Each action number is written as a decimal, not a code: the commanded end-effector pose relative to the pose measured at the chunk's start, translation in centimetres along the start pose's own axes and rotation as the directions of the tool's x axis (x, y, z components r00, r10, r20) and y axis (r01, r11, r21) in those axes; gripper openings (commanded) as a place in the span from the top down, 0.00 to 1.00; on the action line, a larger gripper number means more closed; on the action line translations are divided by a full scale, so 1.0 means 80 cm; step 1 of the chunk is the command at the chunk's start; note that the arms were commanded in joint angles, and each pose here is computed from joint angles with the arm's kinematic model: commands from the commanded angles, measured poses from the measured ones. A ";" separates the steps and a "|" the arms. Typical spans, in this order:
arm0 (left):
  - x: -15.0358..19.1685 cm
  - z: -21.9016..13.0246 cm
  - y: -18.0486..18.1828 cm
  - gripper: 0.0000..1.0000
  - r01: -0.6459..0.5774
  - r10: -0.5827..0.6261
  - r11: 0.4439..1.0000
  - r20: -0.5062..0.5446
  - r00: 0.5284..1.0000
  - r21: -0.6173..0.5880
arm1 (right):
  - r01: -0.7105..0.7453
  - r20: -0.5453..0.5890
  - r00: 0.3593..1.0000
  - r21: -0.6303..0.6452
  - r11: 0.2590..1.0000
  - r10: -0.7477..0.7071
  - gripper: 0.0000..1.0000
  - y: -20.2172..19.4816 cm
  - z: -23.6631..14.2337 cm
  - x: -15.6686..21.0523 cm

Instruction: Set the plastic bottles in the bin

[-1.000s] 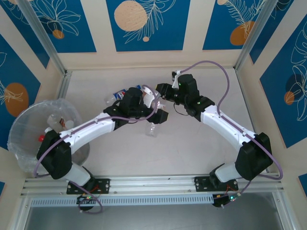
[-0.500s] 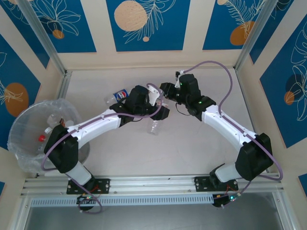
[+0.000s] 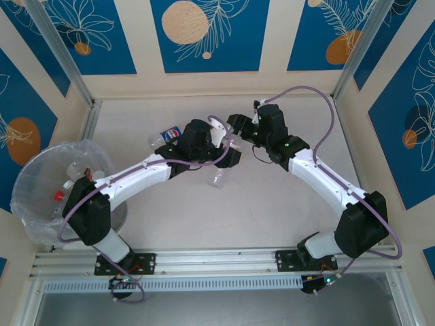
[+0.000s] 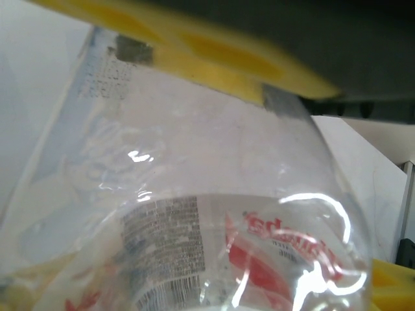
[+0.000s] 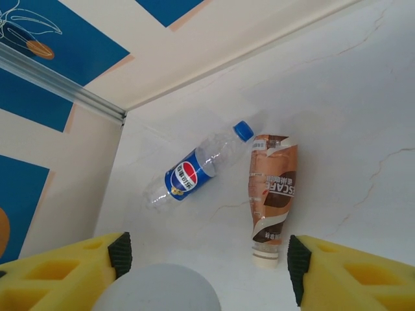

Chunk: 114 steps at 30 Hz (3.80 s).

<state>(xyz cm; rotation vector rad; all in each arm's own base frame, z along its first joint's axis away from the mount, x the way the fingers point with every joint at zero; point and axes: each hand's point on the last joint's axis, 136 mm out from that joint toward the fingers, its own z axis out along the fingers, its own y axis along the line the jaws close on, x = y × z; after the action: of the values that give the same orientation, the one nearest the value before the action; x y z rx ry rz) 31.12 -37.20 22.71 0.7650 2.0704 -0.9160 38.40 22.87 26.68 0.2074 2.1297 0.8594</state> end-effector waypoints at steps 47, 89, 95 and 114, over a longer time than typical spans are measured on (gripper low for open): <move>-0.038 -0.126 0.068 0.37 0.052 -0.026 0.961 0.099 0.995 -0.270 | -0.137 0.023 0.990 -0.027 0.990 0.138 0.01 -0.051 -0.047 0.018; -0.082 -0.545 0.144 0.39 0.393 0.081 0.360 0.448 0.890 -0.846 | -0.148 -0.155 0.978 -0.028 0.989 0.142 0.00 -0.046 0.020 0.044; -0.076 -0.581 0.141 0.39 0.377 0.149 0.243 0.419 0.896 -0.894 | -0.148 -0.159 0.977 -0.018 0.989 0.143 0.00 -0.048 0.020 0.046; 0.022 -0.556 0.202 0.35 0.344 -0.004 0.049 0.344 0.939 -0.938 | -0.148 -0.183 0.973 -0.007 0.989 0.144 0.01 -0.050 0.024 0.049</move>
<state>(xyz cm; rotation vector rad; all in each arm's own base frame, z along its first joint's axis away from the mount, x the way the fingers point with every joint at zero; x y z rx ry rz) 26.19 6.87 36.67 -0.3525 1.9600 0.5127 37.48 22.25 19.86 0.3016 2.3057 1.0017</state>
